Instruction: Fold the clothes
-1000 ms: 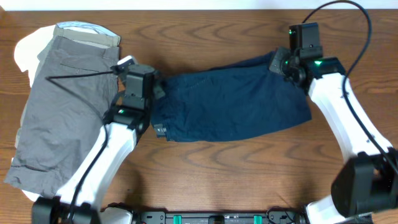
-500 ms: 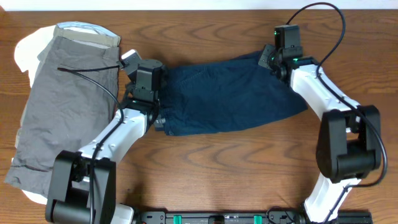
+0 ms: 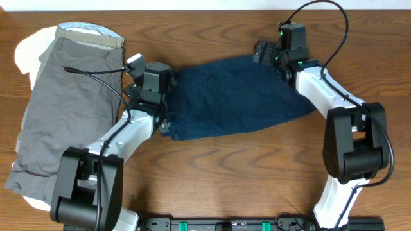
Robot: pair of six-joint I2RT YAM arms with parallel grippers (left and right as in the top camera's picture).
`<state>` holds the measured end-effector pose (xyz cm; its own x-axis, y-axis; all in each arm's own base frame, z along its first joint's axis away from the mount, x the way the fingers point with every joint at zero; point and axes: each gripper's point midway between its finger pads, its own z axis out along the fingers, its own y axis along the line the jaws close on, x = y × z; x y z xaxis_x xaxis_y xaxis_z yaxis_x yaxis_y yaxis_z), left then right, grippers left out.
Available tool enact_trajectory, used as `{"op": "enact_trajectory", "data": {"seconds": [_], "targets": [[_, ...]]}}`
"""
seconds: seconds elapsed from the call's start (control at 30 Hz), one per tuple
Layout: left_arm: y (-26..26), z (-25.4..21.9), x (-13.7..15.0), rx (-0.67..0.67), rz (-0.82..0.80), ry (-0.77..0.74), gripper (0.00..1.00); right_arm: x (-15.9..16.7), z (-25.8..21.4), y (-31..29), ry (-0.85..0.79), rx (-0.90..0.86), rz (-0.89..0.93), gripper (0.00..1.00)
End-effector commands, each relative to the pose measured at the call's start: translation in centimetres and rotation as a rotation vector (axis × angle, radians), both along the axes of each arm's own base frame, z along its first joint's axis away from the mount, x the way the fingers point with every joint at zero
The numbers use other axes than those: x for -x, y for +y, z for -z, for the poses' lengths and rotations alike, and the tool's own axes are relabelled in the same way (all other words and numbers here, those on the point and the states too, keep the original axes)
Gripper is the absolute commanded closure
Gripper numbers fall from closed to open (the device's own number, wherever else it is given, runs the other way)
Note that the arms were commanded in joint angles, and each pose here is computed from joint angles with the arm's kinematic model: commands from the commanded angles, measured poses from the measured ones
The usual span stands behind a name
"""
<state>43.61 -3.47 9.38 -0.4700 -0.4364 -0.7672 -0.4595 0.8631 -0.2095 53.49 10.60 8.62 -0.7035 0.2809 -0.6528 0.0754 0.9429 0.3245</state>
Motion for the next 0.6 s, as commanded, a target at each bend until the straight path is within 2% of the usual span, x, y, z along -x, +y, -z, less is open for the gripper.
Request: {"op": "enact_trajectory", "data": {"seconds": [0.0,0.07,0.2,0.33,0.57], "targets": [[0.3,-3.3,0.4,-0.025,0.026,-0.032,0.02,0.6,-6.0,0.7,-0.092,-0.008,-0.087,0.01],[-0.2,-4.4,1.2,-0.024,0.083,-0.017,0.02,1.9,-7.8,0.3,-0.093,0.025,-0.122,0.01],[-3.1,-5.9,3.3,0.030,0.295,0.025,0.02,4.9,-10.8,-0.5,-0.084,0.104,-0.185,0.01],[-6.0,-4.9,5.7,0.103,0.484,0.121,0.02,7.3,-10.8,-1.3,-0.017,0.152,-0.221,0.01],[-6.5,-0.7,8.7,0.146,0.525,0.328,0.02,9.3,-7.8,-3.2,0.132,0.153,-0.228,0.01]]}}
